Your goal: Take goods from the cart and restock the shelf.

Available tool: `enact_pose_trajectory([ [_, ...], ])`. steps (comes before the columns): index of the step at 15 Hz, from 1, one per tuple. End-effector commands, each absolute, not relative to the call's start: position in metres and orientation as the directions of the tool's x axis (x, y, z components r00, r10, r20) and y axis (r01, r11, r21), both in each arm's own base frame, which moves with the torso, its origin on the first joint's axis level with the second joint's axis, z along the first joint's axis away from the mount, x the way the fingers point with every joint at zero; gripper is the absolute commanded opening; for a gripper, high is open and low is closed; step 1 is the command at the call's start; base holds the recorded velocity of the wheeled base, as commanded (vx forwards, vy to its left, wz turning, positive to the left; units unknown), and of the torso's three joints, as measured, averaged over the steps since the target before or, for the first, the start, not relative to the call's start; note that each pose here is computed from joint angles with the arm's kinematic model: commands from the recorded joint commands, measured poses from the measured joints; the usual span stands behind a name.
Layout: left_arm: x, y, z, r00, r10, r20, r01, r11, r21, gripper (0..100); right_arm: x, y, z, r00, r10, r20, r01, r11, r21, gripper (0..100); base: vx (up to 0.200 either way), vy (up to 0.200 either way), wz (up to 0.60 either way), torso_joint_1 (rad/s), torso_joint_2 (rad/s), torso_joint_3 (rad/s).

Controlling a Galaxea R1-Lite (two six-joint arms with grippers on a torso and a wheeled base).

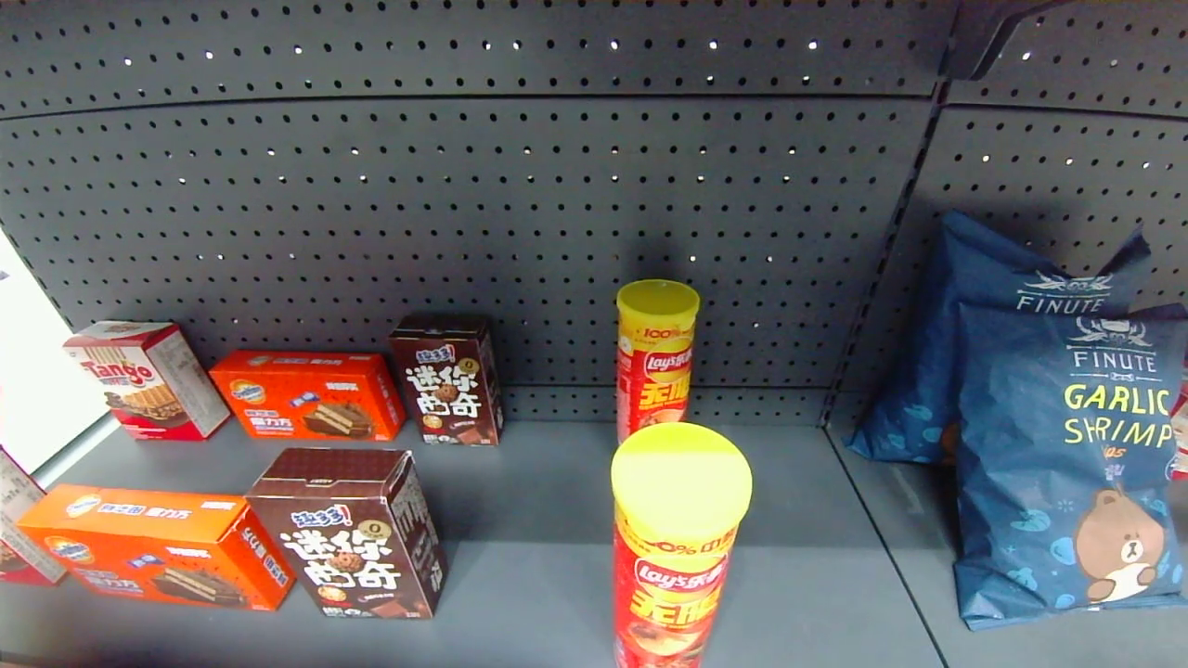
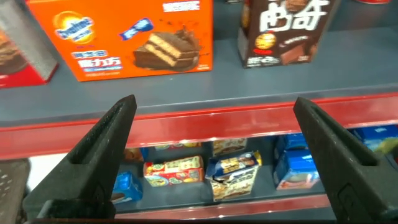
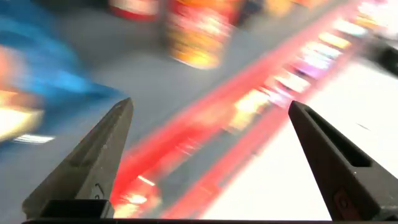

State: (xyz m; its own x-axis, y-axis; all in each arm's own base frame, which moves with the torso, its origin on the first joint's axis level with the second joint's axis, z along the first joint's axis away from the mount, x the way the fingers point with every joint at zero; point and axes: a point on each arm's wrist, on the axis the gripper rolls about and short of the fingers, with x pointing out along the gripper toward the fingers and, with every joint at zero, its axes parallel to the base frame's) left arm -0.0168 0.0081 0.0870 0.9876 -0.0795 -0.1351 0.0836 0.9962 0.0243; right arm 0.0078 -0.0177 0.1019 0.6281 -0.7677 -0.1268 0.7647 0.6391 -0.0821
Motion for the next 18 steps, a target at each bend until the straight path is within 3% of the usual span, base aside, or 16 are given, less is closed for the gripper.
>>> enact_pose_trajectory([
  [1, -0.017, 0.008, 0.087, 0.989, -0.052, -0.135, 0.056, 0.998, 0.026, 100, -0.021, -0.017, 0.087, 0.537, -0.84, -0.082, 0.841, 0.54, -0.022, 100, 0.0, 0.0, 0.0, 0.0, 0.0, 0.0],
  [5, -0.014, 0.004, 0.088, 0.972, 0.146, -0.183, -0.14, 0.989, 0.042, 100, -0.026, -0.017, 0.086, 0.541, -0.839, -0.056, 0.84, 0.543, -0.008, 100, 0.0, 0.0, 0.0, 0.0, 0.0, 0.0],
  [7, -0.015, 0.004, 0.088, 0.968, 0.179, -0.176, -0.174, 0.984, 0.041, 100, -0.03, -0.017, 0.085, 0.571, -0.82, -0.028, 0.821, 0.571, 0.032, 100, 0.0, 0.0, 0.0, 0.0, 0.0, 0.0],
  [10, -0.019, 0.002, 0.086, 0.95, 0.289, -0.12, -0.287, 0.957, 0.035, 100, -0.03, -0.014, 0.083, 0.794, -0.608, 0.024, 0.605, 0.793, 0.068, 100, 0.0, 0.0, 0.0, 0.0, 0.0, 0.0],
  [12, -0.018, 0.001, 0.084, 0.964, 0.239, -0.114, -0.238, 0.971, 0.025, 100, -0.027, -0.009, 0.083, 0.917, -0.397, 0.031, 0.395, 0.917, 0.059, 100, 0.0, 0.0, 0.0, 0.0, 0.0, 0.0],
  [15, -0.015, -0.003, 0.078, 0.994, 0.042, -0.098, -0.041, 0.999, 0.017, 100, -0.023, -0.002, 0.081, 0.996, -0.071, 0.057, 0.069, 0.997, 0.029, 100, 0.0, 0.0, 0.0, 0.0, 0.0, 0.0],
  [18, -0.015, -0.003, 0.078, 0.995, 0.027, -0.099, -0.024, 0.999, 0.034, 100, -0.023, 0.0, 0.075, 1.0, -0.005, 0.0, 0.005, 1.0, -0.005, 100, 0.0, 0.0, 0.0, 0.0, 0.0, 0.0],
])
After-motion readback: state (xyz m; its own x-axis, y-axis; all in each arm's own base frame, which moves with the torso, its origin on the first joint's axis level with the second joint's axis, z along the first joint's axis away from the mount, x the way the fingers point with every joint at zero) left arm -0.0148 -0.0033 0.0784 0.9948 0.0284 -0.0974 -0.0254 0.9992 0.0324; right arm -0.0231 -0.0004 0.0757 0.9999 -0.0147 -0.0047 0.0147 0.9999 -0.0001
